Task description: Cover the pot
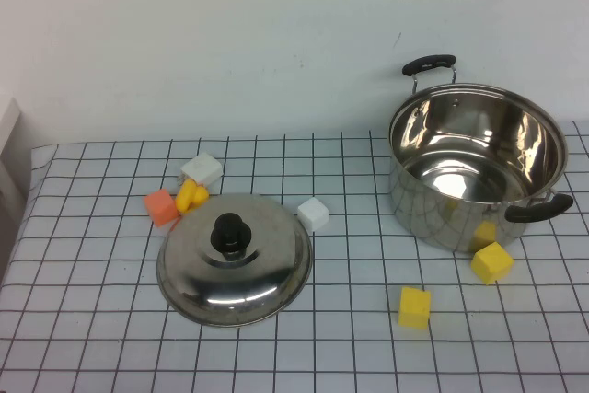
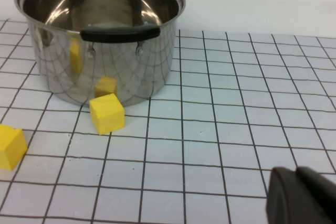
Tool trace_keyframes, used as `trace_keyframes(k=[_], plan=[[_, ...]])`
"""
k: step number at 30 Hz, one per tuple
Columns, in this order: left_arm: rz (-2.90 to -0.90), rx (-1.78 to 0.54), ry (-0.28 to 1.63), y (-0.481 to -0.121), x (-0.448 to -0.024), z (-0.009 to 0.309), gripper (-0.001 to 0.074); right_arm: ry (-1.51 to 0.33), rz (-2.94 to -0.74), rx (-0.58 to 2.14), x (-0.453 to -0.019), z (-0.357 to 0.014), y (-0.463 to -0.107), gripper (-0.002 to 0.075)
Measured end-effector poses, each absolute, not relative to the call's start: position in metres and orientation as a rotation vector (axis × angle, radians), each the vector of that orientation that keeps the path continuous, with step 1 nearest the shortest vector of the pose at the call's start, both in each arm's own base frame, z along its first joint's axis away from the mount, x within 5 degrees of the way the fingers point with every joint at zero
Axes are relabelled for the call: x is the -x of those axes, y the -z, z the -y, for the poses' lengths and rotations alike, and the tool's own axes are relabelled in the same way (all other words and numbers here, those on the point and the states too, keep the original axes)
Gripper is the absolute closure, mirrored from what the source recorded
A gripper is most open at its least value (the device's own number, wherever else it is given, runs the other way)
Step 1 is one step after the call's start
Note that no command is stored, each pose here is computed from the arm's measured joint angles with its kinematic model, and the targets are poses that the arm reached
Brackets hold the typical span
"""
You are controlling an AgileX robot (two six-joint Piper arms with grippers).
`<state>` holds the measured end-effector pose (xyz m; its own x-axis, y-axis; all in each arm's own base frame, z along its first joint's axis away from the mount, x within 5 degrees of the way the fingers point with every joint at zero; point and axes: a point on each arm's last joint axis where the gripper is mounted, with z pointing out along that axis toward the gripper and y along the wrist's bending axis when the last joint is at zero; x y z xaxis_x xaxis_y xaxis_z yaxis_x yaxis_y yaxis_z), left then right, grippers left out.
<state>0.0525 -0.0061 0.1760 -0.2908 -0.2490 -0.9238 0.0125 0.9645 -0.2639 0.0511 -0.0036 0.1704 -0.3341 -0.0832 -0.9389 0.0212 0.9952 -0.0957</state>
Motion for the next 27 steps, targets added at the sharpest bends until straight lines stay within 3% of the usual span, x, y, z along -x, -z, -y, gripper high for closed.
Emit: trace_keyframes(k=[27], plan=[[-1.853,0.171,0.252,-0.1759,-0.0524,0.0059,0.0736,0.106,-1.909,0.044,-0.0511,0.0036,-0.1704,0.0717]])
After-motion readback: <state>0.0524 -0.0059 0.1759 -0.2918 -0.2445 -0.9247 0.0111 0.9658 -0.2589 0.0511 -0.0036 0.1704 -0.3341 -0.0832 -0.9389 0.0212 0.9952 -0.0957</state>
